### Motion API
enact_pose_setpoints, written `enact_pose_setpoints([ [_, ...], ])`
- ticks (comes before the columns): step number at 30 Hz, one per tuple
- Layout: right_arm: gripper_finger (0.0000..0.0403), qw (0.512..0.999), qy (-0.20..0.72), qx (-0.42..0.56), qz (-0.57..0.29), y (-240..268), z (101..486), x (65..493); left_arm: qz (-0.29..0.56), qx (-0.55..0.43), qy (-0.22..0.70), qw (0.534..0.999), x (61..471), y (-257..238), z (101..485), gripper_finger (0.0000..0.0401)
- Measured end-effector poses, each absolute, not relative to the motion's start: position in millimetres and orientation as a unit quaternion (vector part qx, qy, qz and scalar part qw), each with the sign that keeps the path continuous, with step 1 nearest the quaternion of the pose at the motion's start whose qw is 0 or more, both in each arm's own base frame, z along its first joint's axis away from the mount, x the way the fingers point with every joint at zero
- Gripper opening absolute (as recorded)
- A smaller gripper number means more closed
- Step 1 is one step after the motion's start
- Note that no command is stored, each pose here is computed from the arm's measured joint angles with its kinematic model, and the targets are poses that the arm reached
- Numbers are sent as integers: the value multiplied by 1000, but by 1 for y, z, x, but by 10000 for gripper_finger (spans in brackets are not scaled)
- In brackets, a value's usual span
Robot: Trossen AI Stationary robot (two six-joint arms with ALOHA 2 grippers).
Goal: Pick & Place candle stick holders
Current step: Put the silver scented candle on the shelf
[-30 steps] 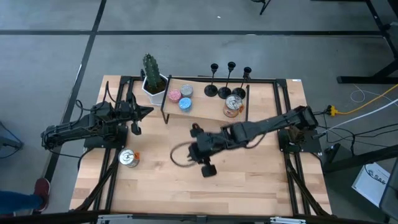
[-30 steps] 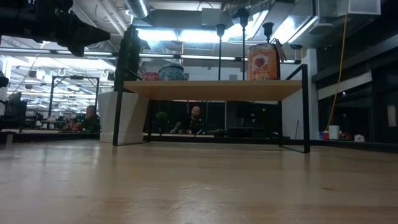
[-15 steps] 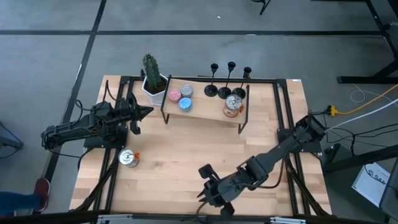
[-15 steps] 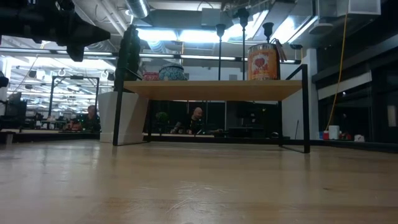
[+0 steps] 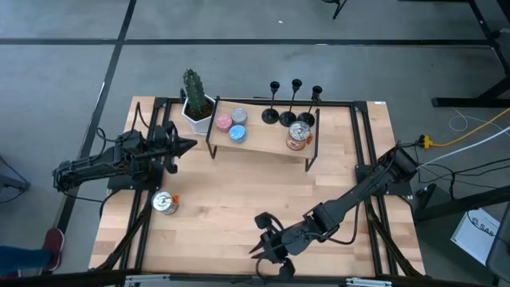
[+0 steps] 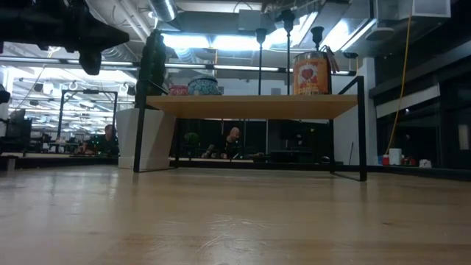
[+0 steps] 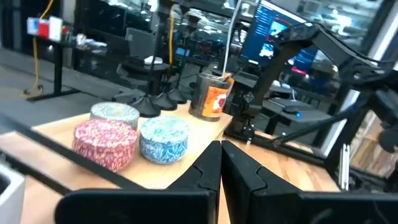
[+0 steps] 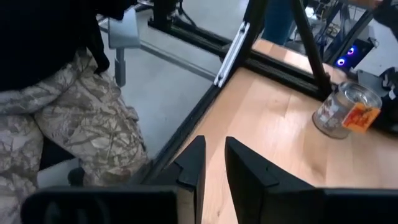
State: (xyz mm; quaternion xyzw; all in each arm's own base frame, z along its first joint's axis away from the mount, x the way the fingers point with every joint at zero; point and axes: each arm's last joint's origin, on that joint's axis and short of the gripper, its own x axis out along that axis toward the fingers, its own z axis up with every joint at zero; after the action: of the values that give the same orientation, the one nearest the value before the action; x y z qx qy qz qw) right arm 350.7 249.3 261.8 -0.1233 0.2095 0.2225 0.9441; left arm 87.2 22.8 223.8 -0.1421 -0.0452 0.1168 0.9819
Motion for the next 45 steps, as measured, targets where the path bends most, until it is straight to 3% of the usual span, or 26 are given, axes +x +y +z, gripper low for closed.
enact_pose_setpoints([
  [8, 65, 953, 178, -111, 220, 232, 244, 333, 78, -94, -36, 992, 88, 21, 224, 12],
  [16, 65, 967, 130, -91, 199, 216, 220, 313, 47, -84, 5, 995, 94, 20, 234, 72],
  [24, 65, 977, 76, -67, 187, 192, 198, 308, 28, -65, 180, 981, 106, 20, 256, 114],
  [35, 64, 973, 73, -60, 210, 180, 189, 306, -109, -36, 319, 941, 124, -6, 282, 132],
  [45, 64, 972, 80, -63, 212, 180, 187, 306, -168, -102, 482, 854, 129, -52, 275, 132],
])
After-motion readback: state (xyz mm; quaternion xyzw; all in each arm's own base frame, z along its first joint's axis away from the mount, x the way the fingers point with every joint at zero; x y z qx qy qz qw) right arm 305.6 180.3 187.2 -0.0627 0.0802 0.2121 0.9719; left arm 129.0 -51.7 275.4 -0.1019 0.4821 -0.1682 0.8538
